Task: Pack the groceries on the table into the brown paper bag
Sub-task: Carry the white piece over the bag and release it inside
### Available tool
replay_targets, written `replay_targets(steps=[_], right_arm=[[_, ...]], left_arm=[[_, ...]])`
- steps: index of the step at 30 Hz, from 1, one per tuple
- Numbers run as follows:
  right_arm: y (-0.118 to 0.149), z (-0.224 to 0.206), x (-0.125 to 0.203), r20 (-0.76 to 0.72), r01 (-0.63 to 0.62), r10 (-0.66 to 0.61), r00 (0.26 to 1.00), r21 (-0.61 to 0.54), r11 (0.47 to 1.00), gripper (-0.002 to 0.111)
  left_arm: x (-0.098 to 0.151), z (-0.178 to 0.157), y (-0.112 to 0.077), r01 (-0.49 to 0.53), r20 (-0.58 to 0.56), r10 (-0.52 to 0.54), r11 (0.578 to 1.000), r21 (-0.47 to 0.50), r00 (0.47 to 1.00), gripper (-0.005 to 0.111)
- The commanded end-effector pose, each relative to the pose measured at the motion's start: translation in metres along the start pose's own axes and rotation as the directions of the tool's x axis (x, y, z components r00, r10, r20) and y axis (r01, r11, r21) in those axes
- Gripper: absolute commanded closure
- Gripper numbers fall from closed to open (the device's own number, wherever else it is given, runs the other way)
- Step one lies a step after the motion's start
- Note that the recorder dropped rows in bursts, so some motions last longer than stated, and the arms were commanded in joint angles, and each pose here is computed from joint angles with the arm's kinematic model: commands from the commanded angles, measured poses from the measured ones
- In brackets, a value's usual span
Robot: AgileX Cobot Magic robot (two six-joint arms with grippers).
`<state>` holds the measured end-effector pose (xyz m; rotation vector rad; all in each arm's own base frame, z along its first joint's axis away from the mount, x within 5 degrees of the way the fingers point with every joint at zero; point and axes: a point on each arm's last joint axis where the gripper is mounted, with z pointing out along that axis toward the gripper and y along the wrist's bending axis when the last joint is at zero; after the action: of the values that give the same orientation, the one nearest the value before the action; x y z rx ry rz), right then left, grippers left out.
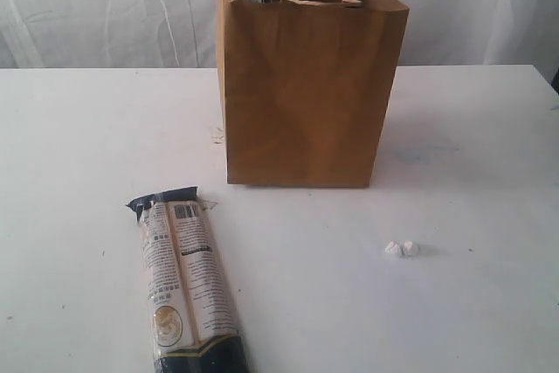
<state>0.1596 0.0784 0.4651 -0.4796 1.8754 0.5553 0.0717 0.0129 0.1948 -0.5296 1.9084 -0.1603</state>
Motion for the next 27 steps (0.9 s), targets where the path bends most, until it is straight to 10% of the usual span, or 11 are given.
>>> replay_targets(steps=[1, 27], right_arm=[[-0.021, 0.053, -0.021, -0.023, -0.016, 0.016, 1.0, 0.013, 1.0, 0.108], [-0.044, 0.158, -0.036, -0.16, -0.161, 0.135, 0.978, -0.164, 0.973, 0.108]], left_arm=[[0.001, 0.0, 0.001, 0.007, 0.0, -0.007, 1.0, -0.005, 1.0, 0.107], [0.001, 0.0, 0.001, 0.007, 0.0, -0.007, 1.0, -0.005, 1.0, 0.107]])
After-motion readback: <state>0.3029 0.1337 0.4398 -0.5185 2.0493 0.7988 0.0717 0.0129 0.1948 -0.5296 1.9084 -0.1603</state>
